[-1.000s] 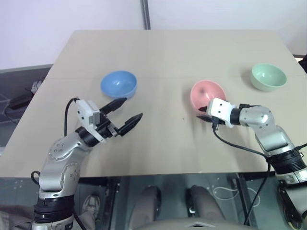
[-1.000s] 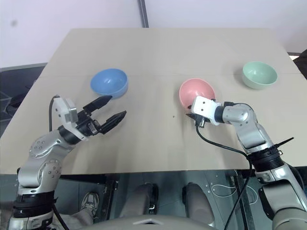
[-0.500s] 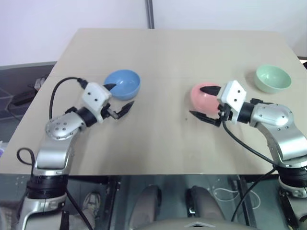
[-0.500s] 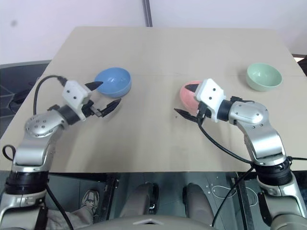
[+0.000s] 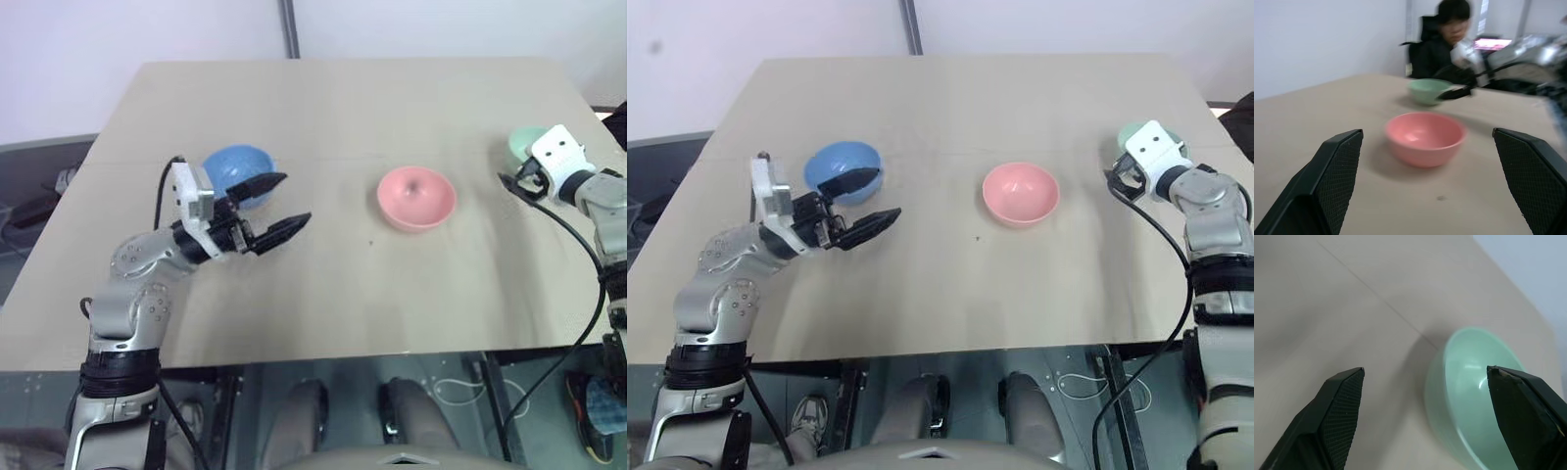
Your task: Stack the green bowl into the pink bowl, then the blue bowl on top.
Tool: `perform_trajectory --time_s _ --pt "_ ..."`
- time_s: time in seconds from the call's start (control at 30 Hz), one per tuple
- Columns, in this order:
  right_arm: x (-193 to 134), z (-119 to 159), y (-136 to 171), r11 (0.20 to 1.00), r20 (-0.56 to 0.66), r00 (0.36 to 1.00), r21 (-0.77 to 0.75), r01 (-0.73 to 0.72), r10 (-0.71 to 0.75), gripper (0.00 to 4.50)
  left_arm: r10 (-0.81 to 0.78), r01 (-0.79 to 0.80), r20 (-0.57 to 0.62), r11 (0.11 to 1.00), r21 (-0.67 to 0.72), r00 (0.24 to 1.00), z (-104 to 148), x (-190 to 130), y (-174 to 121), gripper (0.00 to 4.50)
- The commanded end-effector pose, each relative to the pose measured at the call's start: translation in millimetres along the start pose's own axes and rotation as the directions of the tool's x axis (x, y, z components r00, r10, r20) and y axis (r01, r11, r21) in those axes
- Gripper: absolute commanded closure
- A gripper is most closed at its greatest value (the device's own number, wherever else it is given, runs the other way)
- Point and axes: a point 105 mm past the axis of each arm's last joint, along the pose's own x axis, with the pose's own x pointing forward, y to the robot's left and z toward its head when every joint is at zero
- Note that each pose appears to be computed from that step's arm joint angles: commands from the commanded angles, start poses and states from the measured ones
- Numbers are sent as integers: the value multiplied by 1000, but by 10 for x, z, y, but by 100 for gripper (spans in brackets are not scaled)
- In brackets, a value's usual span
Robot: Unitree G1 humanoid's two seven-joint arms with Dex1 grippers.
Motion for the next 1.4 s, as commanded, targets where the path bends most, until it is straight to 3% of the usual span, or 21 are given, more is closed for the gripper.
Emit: perform_trajectory --time_s 0.03,0.13,0.27,0.4,0.47,0.57,0.67,0.73,0.8,0.93,1.0,1.1,1.3,1.4 --pt "79 -33 -69 999 -28 1000 45 8 -6 17 -84 81 36 995 60 996 242 -7 -102 0" --pt "112 -94 -95 998 -64 998 59 28 -24 17 -100 97 38 993 70 994 294 -18 -125 0" --pt "121 -144 -120 997 -90 995 56 46 -41 192 -104 101 44 993 68 994 316 -29 -161 0" --pt "115 -121 -172 997 -88 994 30 68 -65 403 -92 88 49 994 65 995 307 -31 -186 0" --pt "104 -67 -224 996 -74 994 -26 84 -85 440 -83 80 49 995 63 995 293 -38 -190 0" --pt "75 122 -268 986 -4 997 -152 71 -72 440 -54 51 54 997 63 997 280 -53 -169 0" --pt "-5 523 -224 981 174 985 -194 25 9 440 -8 6 42 998 57 999 236 -88 -112 0" --pt "-209 951 83 980 344 929 -181 -79 139 440 40 -41 18 998 40 999 153 -141 -44 0" --pt "-540 1230 573 946 427 849 -219 -238 312 440 87 -87 -1 995 39 996 90 -192 26 0" --pt "-948 1474 1304 867 472 730 -201 -457 494 440 153 -152 -30 987 49 988 21 -234 150 0" --pt "-943 1449 1483 852 442 734 -174 -493 515 440 177 -175 -44 983 59 983 -3 -228 210 0" --pt "-786 1317 1531 859 375 777 -137 -493 505 332 196 -192 -47 978 83 979 6 -200 270 0" --pt "-685 1239 1369 909 343 842 -146 -391 417 51 241 -231 -51 961 153 969 33 -209 358 0" --pt "-746 1272 1296 918 368 842 -127 -375 395 51 263 -246 -65 949 197 963 23 -217 394 0"
